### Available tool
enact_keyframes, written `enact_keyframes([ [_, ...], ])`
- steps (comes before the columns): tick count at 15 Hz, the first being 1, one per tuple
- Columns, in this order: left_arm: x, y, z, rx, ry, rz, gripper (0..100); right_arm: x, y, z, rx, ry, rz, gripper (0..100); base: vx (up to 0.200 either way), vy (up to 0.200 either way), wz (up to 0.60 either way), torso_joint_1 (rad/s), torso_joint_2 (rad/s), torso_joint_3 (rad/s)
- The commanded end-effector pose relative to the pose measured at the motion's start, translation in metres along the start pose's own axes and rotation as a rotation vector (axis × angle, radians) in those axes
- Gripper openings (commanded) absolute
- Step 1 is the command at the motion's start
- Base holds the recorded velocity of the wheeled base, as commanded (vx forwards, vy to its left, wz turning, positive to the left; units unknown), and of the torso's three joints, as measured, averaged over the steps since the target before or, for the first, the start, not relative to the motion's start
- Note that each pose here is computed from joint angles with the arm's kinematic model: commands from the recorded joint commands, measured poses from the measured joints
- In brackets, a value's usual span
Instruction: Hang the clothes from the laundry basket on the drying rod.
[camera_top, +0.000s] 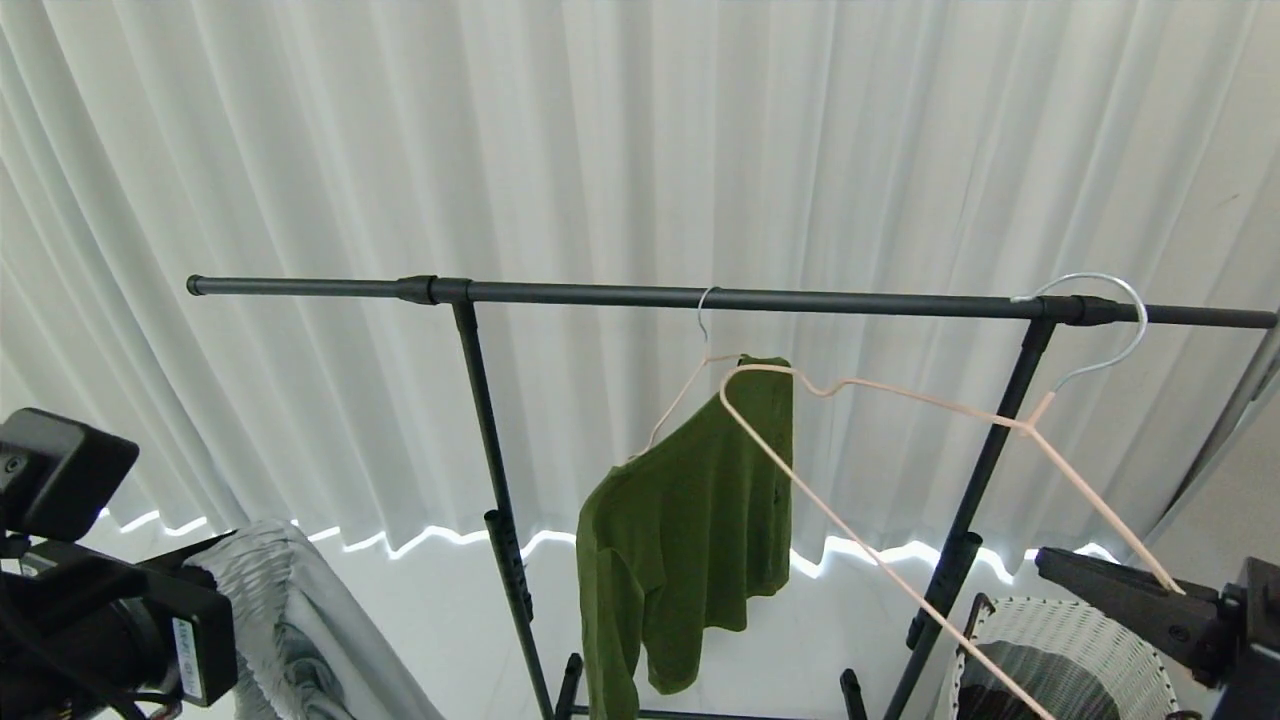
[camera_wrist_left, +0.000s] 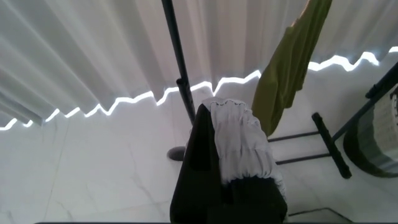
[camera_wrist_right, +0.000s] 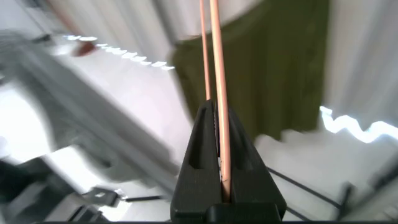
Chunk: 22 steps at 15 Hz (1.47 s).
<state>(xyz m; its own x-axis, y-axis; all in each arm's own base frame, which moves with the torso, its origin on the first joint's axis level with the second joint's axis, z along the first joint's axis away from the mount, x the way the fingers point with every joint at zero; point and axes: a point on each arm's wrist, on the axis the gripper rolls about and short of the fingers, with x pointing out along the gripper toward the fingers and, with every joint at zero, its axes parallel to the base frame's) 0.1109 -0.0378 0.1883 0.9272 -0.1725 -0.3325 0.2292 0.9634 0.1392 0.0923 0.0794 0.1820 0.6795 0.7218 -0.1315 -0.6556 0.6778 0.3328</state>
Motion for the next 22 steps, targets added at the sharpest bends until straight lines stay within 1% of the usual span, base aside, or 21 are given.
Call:
enact_keyframes([
  [1, 0.003, 0.001, 0.016, -0.005, -0.032, 0.002, 0, -0.001, 0.005, 0.002, -0.006, -0.004, 0.079, 0, 0.0, 0.0, 0.0, 0.0, 0.0, 0.0],
  [2, 0.015, 0.0, 0.027, -0.001, -0.024, 0.003, 0, -0.002, 0.008, 0.002, -0.019, 0.019, 0.181, 0, 0.0, 0.0, 0.0, 0.0, 0.0, 0.0],
  [3, 0.024, -0.001, 0.033, 0.004, -0.01, 0.008, 0, -0.001, 0.009, 0.0, -0.023, 0.036, 0.213, 0, 0.0, 0.0, 0.0, 0.0, 0.0, 0.0],
  [4, 0.034, -0.002, 0.04, 0.004, 0.004, 0.033, 0, 0.001, 0.013, -0.001, -0.028, 0.05, 0.248, 0, 0.0, 0.0, 0.0, 0.0, 0.0, 0.0],
  [6, 0.049, -0.002, 0.054, -0.003, 0.009, 0.108, 0, 0.007, 0.024, -0.004, -0.036, 0.083, 0.327, 0, 0.0, 0.0, 0.0, 0.0, 0.0, 0.0],
  [8, 0.049, -0.004, 0.068, -0.005, -0.029, 0.105, 0, 0.019, 0.035, -0.007, -0.046, 0.122, 0.396, 0, 0.0, 0.0, 0.0, 0.0, 0.0, 0.0],
  [9, 0.047, -0.005, 0.078, -0.008, -0.062, 0.096, 0, 0.032, 0.042, -0.006, -0.061, 0.134, 0.419, 0, 0.0, 0.0, 0.0, 0.0, 0.0, 0.0],
  [10, 0.048, -0.008, 0.083, -0.006, -0.073, 0.083, 0, 0.043, 0.045, -0.005, -0.086, 0.139, 0.427, 0, 0.0, 0.0, 0.0, 0.0, 0.0, 0.0],
  [11, 0.052, -0.01, 0.086, -0.003, -0.063, 0.084, 0, 0.054, 0.048, -0.005, -0.099, 0.147, 0.426, 0, 0.0, 0.0, 0.0, 0.0, 0.0, 0.0],
  [13, 0.069, -0.012, 0.091, 0.002, -0.035, 0.132, 0, 0.069, 0.053, -0.006, -0.097, 0.154, 0.438, 0, 0.0, 0.0, 0.0, 0.0, 0.0, 0.0],
  [14, 0.083, -0.014, 0.098, -0.01, -0.026, 0.169, 0, 0.083, 0.057, -0.009, -0.096, 0.16, 0.447, 0, 0.0, 0.0, 0.0, 0.0, 0.0, 0.0],
  [16, 0.097, -0.017, 0.106, -0.017, -0.024, 0.187, 0, 0.101, 0.06, -0.012, -0.095, 0.163, 0.448, 0, 0.0, 0.0, 0.0, 0.0, 0.0, 0.0],
  [18, 0.104, -0.018, 0.105, -0.014, -0.01, 0.194, 0, 0.114, 0.061, -0.015, -0.093, 0.172, 0.441, 0, 0.0, 0.0, 0.0, 0.0, 0.0, 0.0],
  [20, 0.111, -0.019, 0.102, -0.018, 0.012, 0.239, 0, 0.123, 0.063, -0.01, -0.094, 0.151, 0.427, 0, 0.0, 0.0, 0.0, 0.0, 0.0, 0.0],
  [22, 0.112, -0.018, 0.106, -0.035, 0.003, 0.267, 0, 0.126, 0.064, -0.007, -0.081, 0.139, 0.414, 0, 0.0, 0.0, 0.0, 0.0, 0.0, 0.0],
])
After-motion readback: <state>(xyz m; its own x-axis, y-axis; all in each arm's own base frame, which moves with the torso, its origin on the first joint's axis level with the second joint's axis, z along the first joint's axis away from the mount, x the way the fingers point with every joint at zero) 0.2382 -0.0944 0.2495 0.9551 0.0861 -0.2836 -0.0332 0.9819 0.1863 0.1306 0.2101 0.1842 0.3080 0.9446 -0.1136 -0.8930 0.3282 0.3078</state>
